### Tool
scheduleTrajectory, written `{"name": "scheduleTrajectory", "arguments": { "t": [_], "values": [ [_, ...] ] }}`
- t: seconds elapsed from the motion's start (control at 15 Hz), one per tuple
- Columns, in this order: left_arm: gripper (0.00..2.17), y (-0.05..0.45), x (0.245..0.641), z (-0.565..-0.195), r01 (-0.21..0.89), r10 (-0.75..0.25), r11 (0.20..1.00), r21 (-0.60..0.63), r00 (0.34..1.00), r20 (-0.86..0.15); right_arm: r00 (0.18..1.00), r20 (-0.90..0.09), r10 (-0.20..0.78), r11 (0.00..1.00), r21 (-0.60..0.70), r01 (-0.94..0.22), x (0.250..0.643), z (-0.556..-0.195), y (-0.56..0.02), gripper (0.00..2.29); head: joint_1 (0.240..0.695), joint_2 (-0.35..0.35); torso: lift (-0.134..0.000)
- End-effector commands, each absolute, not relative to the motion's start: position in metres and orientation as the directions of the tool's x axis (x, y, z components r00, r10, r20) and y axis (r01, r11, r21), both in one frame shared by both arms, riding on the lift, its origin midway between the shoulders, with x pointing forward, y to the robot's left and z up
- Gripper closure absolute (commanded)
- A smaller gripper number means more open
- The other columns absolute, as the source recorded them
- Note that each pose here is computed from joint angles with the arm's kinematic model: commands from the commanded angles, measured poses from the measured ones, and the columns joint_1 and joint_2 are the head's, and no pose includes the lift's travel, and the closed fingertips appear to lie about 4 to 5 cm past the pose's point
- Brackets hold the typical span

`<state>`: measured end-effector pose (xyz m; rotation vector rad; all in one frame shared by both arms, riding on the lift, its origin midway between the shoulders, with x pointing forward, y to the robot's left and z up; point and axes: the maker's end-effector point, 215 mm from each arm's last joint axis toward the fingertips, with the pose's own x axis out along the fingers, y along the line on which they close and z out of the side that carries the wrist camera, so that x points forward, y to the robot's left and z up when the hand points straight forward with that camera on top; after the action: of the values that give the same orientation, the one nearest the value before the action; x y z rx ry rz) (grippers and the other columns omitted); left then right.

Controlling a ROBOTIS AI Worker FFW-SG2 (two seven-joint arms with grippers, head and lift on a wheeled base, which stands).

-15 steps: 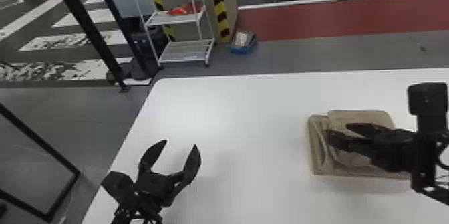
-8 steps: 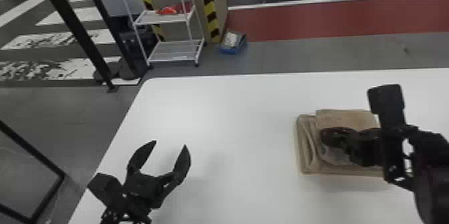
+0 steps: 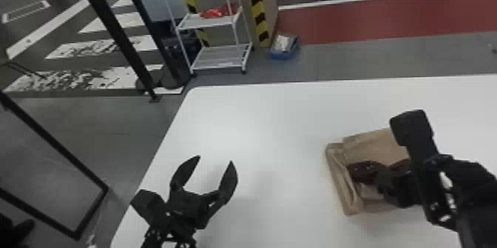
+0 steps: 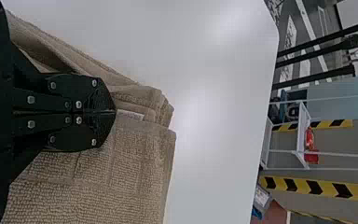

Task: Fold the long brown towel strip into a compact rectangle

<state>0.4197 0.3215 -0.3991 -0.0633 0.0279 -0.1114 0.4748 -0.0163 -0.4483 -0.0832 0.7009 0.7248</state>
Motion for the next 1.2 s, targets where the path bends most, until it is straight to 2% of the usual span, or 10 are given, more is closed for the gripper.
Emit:
{"name": "scheduleTrajectory", "arguments": {
  "t": [0.0,0.2,0.33,0.4,0.53,0.73,0.93,1.13],
  "values": [
    [0.08,0.321,0.42,-0.399,0.109,-0.111,0.992,-0.066,0.994,-0.024,0.517,-0.602,0.608,0.734,0.18,-0.654,0.455,-0.443,-0.009,1.85,0.695,0.35,-0.125],
    [0.08,0.321,0.421,-0.398,0.109,-0.111,0.992,-0.066,0.994,-0.021,0.532,-0.58,0.617,0.732,0.173,-0.66,0.445,-0.43,-0.023,1.85,0.695,0.35,-0.125],
    [0.08,0.319,0.423,-0.399,0.111,-0.113,0.991,-0.068,0.993,-0.023,0.557,-0.55,0.622,0.747,0.204,-0.633,0.44,-0.408,-0.049,1.85,0.695,0.35,-0.125],
    [0.08,0.319,0.423,-0.399,0.111,-0.113,0.991,-0.068,0.993,-0.023,0.543,-0.55,0.635,0.74,0.23,-0.632,0.429,-0.402,-0.058,1.85,0.695,0.35,-0.125],
    [0.08,0.321,0.423,-0.399,0.11,-0.112,0.992,-0.067,0.993,-0.024,0.552,-0.592,0.587,0.784,0.248,-0.569,0.406,-0.404,-0.106,1.85,0.695,0.34,-0.125],
    [0.08,0.318,0.426,-0.398,0.114,-0.116,0.991,-0.069,0.993,-0.021,0.523,-0.646,0.556,0.822,0.334,-0.462,0.375,-0.41,-0.162,1.85,0.695,0.285,-0.125],
    [0.08,0.315,0.427,-0.399,0.121,-0.123,0.99,-0.07,0.992,-0.027,0.523,-0.678,0.516,0.849,0.325,-0.417,0.384,-0.414,-0.181,1.85,0.695,0.209,-0.125],
    [0.08,0.314,0.426,-0.396,0.122,-0.124,0.99,-0.067,0.992,-0.023,0.469,-0.736,0.488,0.856,0.297,-0.424,0.409,-0.435,-0.16,1.85,0.695,0.189,-0.125]
  ]
}}
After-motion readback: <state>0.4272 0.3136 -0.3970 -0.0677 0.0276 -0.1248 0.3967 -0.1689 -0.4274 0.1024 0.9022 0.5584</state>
